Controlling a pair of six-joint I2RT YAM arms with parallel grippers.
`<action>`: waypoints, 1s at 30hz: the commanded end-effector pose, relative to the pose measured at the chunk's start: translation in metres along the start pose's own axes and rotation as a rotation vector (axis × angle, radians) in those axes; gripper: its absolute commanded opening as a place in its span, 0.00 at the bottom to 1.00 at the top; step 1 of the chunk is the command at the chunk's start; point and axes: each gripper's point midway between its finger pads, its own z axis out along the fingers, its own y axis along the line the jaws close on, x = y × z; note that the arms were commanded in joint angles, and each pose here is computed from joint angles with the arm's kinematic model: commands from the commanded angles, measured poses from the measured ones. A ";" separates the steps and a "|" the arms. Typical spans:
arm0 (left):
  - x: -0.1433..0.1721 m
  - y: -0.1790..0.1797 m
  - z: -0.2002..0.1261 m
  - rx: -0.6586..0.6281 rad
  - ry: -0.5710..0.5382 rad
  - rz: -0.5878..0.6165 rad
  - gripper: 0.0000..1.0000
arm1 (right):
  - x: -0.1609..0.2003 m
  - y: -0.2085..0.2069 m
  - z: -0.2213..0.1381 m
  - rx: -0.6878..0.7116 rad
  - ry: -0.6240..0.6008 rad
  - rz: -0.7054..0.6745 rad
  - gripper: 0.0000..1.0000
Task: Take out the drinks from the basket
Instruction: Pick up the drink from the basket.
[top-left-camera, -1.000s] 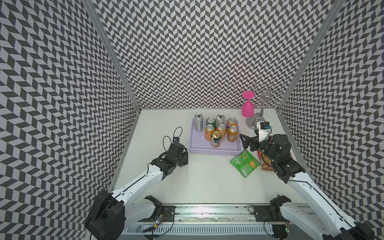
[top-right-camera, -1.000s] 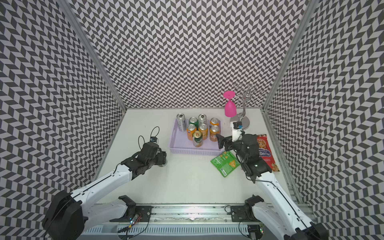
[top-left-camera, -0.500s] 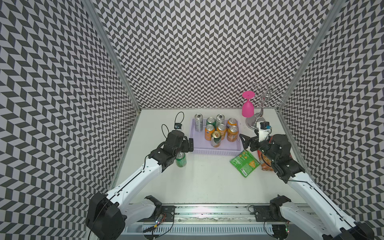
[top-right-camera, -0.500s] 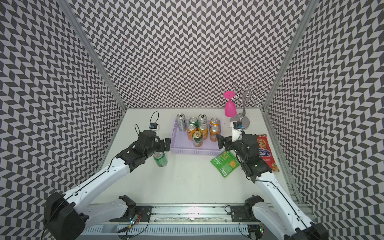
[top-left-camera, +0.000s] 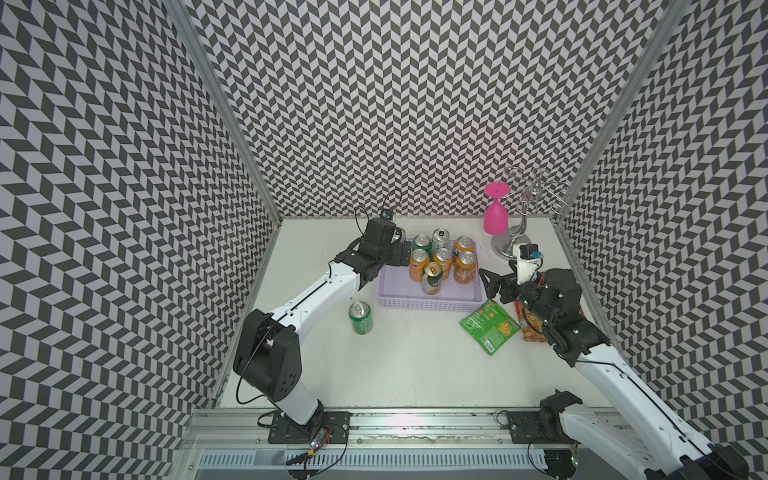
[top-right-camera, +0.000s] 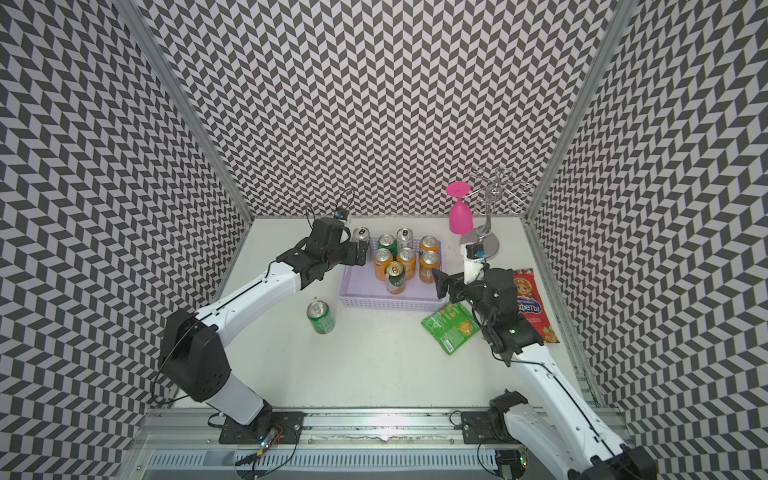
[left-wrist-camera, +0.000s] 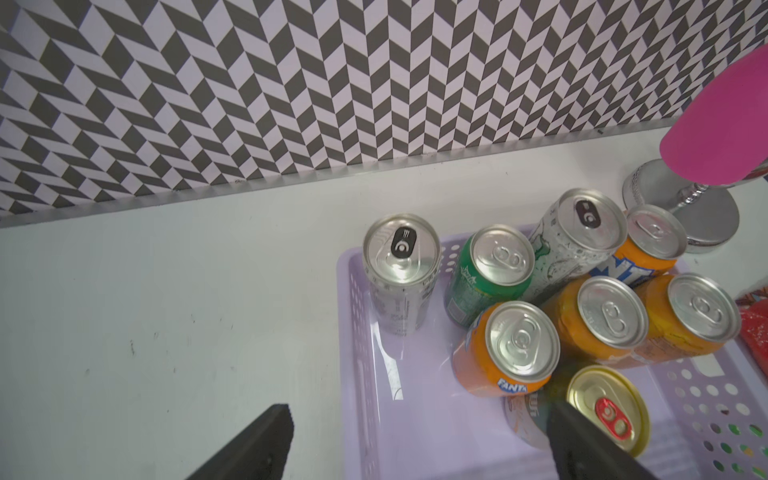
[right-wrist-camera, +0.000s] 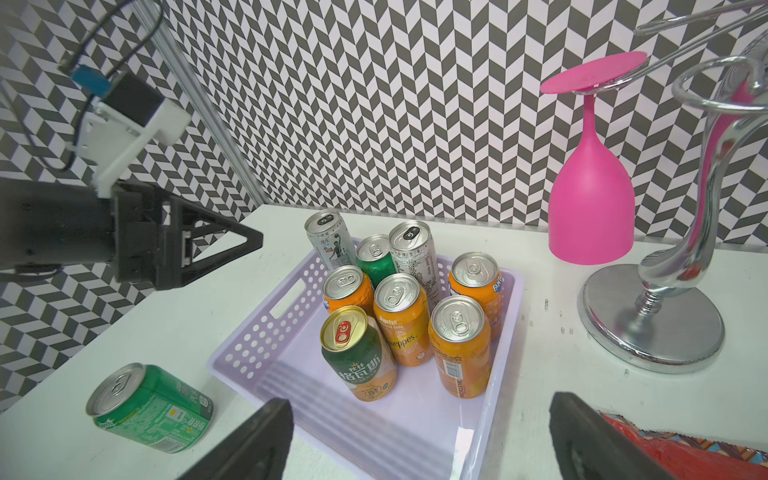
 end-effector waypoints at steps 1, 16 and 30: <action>-0.018 0.002 0.018 0.015 -0.012 0.014 0.99 | -0.003 -0.002 -0.002 0.010 -0.023 -0.009 1.00; -0.015 0.005 0.092 0.029 0.065 0.036 0.99 | 0.001 -0.003 0.001 0.007 -0.014 -0.008 0.99; 0.004 0.012 0.125 -0.010 0.122 0.058 0.81 | 0.003 -0.002 0.002 0.004 -0.009 -0.010 1.00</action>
